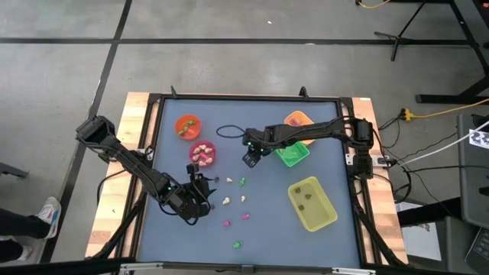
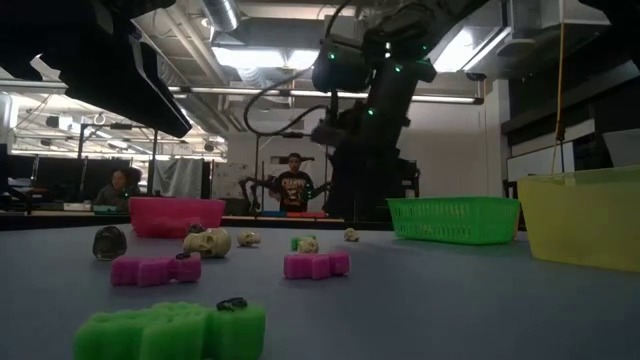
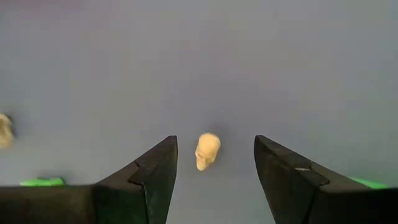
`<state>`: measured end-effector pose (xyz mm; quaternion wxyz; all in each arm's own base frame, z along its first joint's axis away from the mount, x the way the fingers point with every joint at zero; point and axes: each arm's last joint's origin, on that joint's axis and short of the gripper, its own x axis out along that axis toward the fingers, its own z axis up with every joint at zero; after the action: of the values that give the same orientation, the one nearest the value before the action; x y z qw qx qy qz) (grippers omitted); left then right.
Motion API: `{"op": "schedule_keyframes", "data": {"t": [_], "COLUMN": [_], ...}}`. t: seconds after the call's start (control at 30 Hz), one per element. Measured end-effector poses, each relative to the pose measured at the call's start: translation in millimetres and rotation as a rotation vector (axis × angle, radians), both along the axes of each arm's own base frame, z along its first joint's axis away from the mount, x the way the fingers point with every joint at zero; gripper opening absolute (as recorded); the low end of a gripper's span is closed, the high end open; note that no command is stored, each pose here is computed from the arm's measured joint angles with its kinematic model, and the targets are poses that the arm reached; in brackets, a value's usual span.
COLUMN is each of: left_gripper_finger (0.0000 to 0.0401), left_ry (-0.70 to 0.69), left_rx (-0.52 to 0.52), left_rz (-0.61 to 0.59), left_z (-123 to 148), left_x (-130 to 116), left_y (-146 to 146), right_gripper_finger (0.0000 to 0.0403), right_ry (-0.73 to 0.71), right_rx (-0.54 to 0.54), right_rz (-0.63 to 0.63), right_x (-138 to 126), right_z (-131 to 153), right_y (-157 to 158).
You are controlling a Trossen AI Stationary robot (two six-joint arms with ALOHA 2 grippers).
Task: Sort Halloween decoration
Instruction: Put the white skull toy into the green bin
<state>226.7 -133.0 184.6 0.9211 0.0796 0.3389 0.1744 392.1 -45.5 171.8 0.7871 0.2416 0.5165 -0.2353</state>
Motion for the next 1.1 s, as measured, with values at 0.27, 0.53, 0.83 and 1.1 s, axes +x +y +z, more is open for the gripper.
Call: {"op": "schedule_keyframes", "data": {"t": [0.27, 0.53, 0.83, 1.1], "left_gripper_finger": [0.0160, 0.0160, 0.0160, 0.0160], "left_ry": [0.000, 0.000, 0.000, 0.000], "left_rx": [0.000, 0.000, 0.000, 0.000], "left_rz": [0.000, 0.000, 0.000, 0.000], "left_z": [0, 0, 0, 0], "left_x": [0, 0, 0, 0], "left_y": [0, 0, 0, 0], "right_gripper_finger": [0.0209, 0.0209, 0.0209, 0.0209], "right_ry": [-0.026, -0.017, -0.030, -0.059], "right_rx": [-0.028, -0.094, -0.087, -0.088], "right_rz": [0.026, -0.008, -0.030, -0.031], "right_x": [0, -4, -9, -8], "right_z": [-10, -17, -30, -33], "right_y": [17, 20, 20, 20]}}
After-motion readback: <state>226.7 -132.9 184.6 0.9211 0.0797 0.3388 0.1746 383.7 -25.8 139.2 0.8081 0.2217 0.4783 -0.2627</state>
